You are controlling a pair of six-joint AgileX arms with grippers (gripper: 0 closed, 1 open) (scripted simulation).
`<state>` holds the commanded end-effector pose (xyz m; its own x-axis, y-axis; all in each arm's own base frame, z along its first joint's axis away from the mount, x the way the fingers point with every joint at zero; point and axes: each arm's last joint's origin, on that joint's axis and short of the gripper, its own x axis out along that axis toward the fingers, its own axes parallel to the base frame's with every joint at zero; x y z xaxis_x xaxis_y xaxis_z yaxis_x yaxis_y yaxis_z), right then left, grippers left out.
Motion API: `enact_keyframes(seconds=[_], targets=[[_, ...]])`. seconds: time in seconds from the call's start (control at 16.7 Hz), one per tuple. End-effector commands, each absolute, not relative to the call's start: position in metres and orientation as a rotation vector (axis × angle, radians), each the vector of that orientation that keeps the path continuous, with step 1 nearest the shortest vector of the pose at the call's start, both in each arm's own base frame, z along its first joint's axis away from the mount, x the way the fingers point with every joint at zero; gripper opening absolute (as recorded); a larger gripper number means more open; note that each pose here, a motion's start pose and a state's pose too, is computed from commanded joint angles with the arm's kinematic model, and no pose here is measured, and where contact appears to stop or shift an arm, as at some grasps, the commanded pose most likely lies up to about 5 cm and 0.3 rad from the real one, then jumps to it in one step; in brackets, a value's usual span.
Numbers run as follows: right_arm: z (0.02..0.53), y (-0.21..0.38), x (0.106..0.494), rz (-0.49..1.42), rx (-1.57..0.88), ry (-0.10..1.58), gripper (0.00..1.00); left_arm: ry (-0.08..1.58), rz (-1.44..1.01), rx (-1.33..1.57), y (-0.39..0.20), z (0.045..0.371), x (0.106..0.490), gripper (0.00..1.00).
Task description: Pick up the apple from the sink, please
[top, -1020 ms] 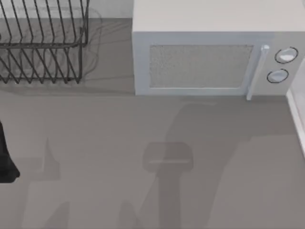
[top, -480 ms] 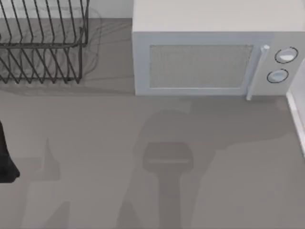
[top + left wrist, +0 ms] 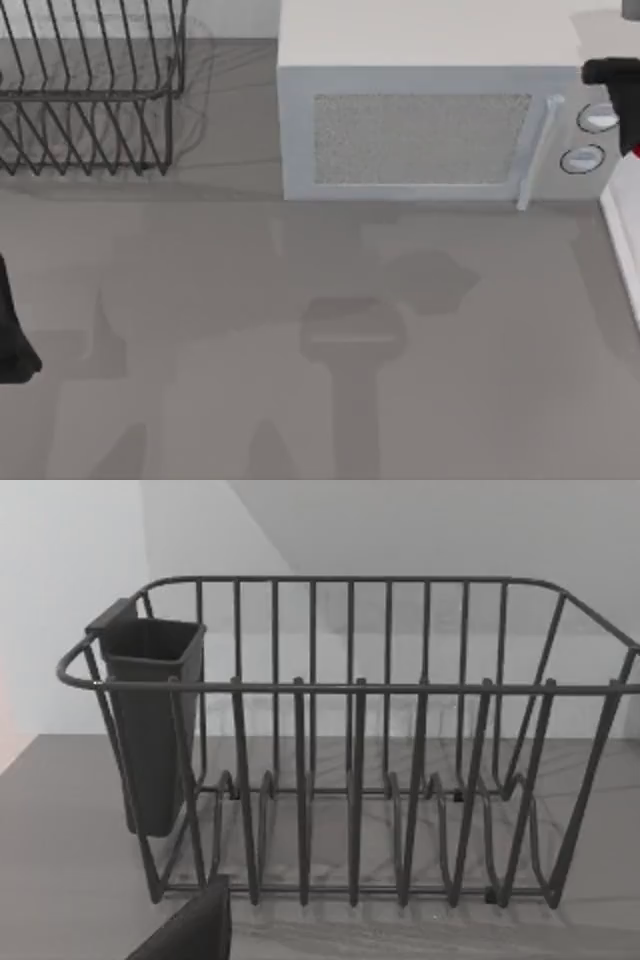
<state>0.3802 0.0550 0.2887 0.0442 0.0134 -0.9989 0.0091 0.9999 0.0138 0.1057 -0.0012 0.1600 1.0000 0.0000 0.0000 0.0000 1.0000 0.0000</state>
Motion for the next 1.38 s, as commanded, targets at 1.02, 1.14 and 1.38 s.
enact_keyframes(seconds=[1.02,1.14,1.38], targets=[[0.241,0.171,0.318,0.019,-0.014,1.577,0.00,0.000,0.000,0.000,-0.001,0.160,0.106,1.00],[0.218,0.172,0.317,0.010,-0.021,1.589,0.00,0.000,0.000,0.000,-0.001,0.160,0.106,1.00],[0.176,0.163,0.322,-0.013,-0.011,1.597,0.00,0.000,0.000,0.000,-0.001,0.160,0.106,1.00]])
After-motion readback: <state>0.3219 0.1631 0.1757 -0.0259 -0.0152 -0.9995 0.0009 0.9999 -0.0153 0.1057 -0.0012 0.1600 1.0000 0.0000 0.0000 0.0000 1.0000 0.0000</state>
